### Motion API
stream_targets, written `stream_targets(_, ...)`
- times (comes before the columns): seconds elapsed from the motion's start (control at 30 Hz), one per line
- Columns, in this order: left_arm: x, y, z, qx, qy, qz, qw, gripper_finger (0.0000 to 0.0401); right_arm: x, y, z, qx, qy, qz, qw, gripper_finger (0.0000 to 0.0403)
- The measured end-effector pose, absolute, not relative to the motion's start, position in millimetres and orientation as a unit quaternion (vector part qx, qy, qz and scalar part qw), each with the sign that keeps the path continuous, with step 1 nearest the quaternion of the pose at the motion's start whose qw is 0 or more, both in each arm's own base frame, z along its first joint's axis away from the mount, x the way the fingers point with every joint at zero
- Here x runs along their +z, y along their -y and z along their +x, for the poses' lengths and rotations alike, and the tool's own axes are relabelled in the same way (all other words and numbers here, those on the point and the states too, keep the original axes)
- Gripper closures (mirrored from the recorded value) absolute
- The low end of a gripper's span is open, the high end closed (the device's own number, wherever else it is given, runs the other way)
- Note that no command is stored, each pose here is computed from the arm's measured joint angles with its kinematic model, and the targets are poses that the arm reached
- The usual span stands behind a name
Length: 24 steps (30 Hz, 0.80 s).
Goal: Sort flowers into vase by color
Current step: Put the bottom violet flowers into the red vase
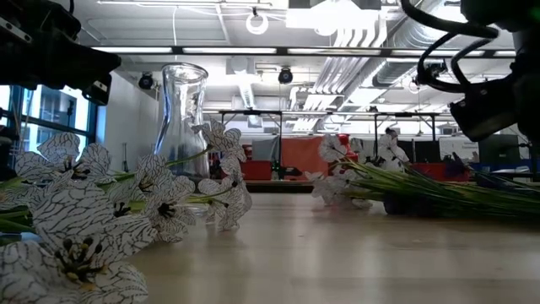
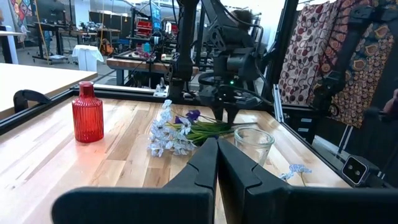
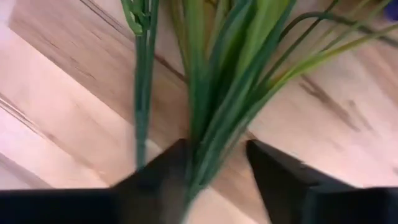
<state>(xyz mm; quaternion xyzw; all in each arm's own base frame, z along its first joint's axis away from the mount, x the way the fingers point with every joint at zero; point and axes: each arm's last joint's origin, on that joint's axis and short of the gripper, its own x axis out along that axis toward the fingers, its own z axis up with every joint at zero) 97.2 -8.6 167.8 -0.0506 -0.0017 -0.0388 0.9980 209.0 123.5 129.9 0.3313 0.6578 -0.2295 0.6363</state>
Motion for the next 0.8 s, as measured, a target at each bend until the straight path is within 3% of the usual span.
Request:
stream_targets(0.07,167.9,8.6,97.1,-0.039,0.002,-0.051,0.998,0.0401,137.8,-120.9,205.0,-0.222,-0.656,0.326,0.644,0.035)
stream_targets(0.13,167.9,8.5,97.2,-0.039,0.002,-0.051,0.998,0.0401,147.7,-115.9,198.1,-0.228,-0.652,0.316,0.65,0.0383)
stream_targets(0.4,167.8,8.6,97.2,-0.039,0.002,-0.051,0.998,0.0401,220.7,-92.2,164.1,-0.286,-0.613,0.327,0.659,0.0394)
stream_targets(0.63,167.9,8.6,97.1,-0.039,0.002,-0.051,0.998,0.0401,271.1,-69.3,153.5,-0.316,-0.452,0.375,0.745,0.0398)
stream_targets(0.8,167.9,8.6,97.2,-0.039,0.002,-0.051,0.998,0.0401,295.3,-63.0,166.2,-0.305,-0.294,0.324,0.846,0.04)
